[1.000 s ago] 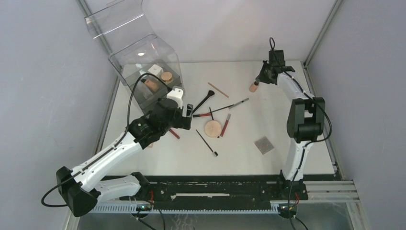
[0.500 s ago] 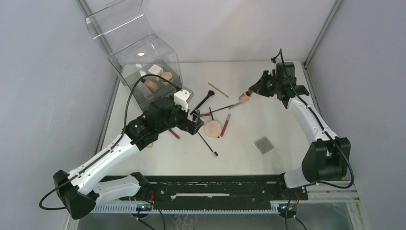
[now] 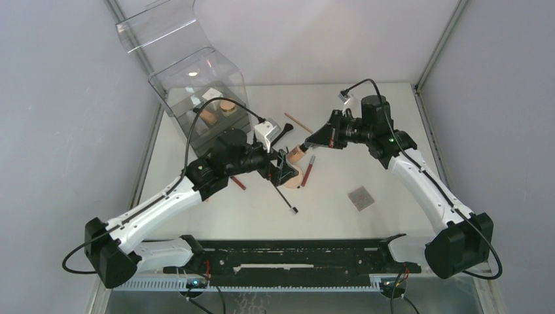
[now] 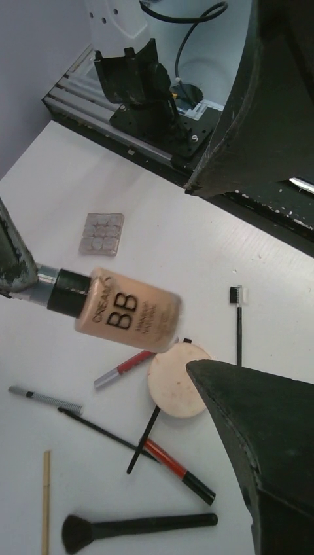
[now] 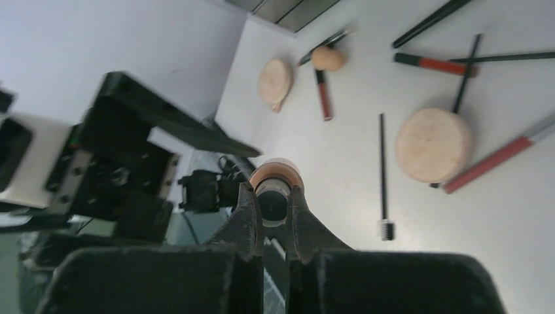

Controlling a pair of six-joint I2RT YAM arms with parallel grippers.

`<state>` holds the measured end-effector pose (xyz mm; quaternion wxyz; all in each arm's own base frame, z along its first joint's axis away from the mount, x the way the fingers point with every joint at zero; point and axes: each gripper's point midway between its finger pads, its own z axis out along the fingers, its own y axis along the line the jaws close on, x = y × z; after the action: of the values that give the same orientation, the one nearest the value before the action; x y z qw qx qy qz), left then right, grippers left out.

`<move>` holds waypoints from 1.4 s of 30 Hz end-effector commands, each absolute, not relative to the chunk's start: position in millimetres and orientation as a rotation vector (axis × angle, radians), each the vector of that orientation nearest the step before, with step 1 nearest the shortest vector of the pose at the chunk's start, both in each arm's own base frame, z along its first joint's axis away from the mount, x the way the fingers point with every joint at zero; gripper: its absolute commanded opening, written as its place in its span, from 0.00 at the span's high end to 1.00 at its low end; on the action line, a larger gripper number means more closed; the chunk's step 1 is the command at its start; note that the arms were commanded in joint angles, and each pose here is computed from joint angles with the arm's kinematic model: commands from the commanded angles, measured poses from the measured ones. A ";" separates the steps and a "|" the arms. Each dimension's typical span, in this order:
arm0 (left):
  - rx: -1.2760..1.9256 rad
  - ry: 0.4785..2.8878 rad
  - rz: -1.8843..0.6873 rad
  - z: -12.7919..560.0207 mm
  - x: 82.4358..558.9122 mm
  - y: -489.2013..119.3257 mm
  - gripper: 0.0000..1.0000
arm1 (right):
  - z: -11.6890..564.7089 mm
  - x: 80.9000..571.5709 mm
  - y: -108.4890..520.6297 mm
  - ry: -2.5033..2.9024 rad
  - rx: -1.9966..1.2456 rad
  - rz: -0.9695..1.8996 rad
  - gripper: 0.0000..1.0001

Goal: Organize the makeup
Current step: Place the makeup in the drawer.

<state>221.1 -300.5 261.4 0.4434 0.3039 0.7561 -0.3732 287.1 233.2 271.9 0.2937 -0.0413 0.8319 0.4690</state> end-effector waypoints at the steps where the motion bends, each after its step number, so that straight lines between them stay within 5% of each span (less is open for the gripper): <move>1: 0.803 1.846 -1.020 274.5 213.0 -315.3 0.03 | 307.4 259.8 253.2 2.122 -0.214 1.439 1.00; 14: 0.775 1.864 -1.006 271.1 220.8 -318.7 0.18 | 308.5 239.7 270.8 2.114 -0.325 1.532 1.00; 21: 0.772 1.875 -1.008 270.3 224.8 -323.0 0.36 | 303.0 237.9 271.4 2.130 -0.349 1.538 1.00; 23: 0.766 1.873 -0.994 271.6 226.5 -321.9 0.34 | 301.4 237.3 272.3 2.135 -0.358 1.545 1.00; 26: 0.761 1.882 -0.956 272.2 229.3 -317.2 0.14 | 299.7 236.2 272.8 2.141 -0.367 1.554 1.00; 29: 0.776 1.880 -0.927 270.8 230.3 -314.2 0.12 | 299.5 234.6 273.2 2.143 -0.376 1.564 1.00; 36: 0.827 1.871 -0.959 269.6 226.3 -320.1 0.33 | 293.7 231.4 278.7 2.163 -0.396 1.570 1.00; 42: 0.809 1.879 -0.950 271.5 226.8 -317.6 0.79 | 287.3 233.7 276.8 2.179 -0.390 1.522 0.99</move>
<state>210.0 -316.3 229.7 0.3765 0.3400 0.7730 -0.3809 241.3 273.6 277.2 0.2131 -0.1101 0.8030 0.5456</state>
